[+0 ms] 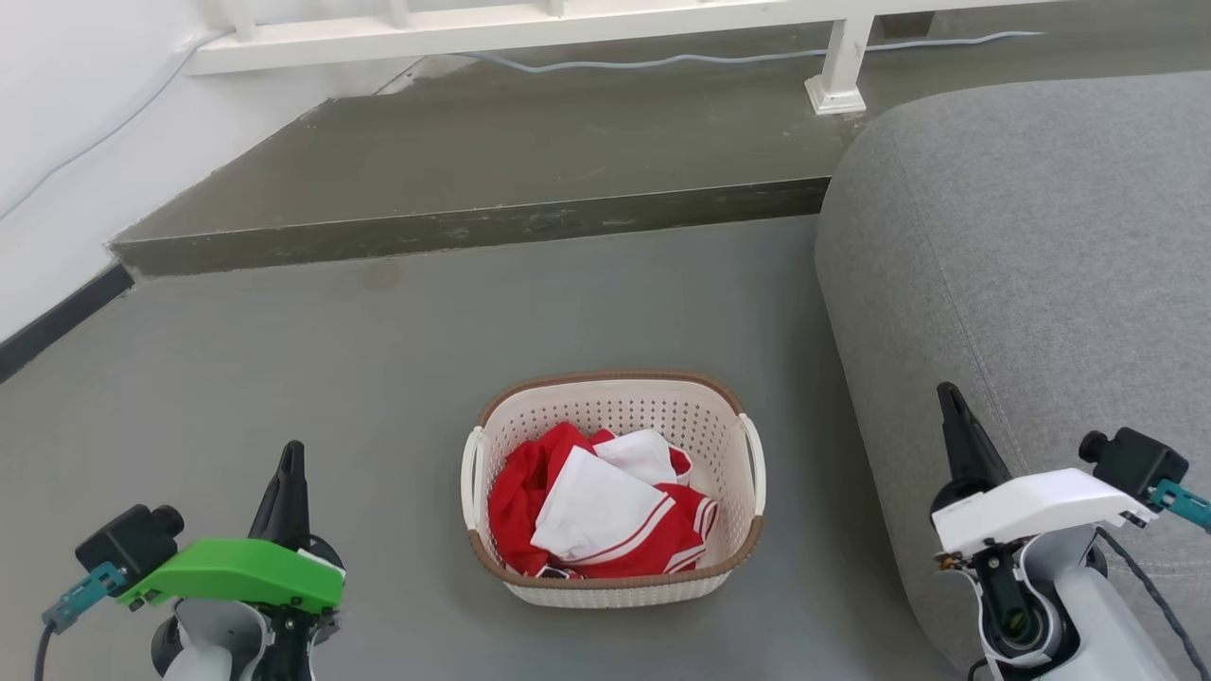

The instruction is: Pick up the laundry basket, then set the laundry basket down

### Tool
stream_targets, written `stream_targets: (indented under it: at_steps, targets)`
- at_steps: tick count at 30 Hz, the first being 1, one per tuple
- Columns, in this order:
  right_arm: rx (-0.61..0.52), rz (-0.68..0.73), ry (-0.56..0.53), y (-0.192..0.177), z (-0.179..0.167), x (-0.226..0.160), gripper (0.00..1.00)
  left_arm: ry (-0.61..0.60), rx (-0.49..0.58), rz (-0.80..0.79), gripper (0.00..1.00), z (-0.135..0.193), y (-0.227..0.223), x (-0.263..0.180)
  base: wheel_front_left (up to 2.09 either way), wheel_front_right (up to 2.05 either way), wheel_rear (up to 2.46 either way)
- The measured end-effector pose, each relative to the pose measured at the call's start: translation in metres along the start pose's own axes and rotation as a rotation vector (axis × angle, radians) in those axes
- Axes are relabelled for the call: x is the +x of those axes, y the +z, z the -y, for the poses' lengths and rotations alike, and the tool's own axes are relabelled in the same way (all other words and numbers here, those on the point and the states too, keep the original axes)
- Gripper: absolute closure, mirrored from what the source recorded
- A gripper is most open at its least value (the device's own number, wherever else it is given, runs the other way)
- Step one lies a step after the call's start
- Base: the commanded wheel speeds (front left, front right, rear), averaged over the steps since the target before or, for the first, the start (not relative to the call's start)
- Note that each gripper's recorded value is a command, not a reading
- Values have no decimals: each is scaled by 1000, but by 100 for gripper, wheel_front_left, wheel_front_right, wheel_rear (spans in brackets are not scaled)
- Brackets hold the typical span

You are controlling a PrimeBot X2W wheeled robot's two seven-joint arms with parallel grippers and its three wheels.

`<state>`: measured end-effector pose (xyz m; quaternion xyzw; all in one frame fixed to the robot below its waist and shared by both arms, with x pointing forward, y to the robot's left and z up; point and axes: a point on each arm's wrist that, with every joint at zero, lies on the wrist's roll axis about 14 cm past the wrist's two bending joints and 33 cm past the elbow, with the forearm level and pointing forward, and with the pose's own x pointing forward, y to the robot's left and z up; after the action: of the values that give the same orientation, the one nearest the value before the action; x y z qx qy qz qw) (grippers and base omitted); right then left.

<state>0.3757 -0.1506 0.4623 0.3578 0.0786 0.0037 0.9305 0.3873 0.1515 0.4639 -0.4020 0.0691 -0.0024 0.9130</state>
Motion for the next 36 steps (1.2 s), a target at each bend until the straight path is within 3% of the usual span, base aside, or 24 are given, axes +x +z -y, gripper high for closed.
stream_targets:
  at_steps: [36]
  targets:
    - [432,29,-38,22,19,-2,100,10,-383,13,100,-6,18,-3,0,0,0]
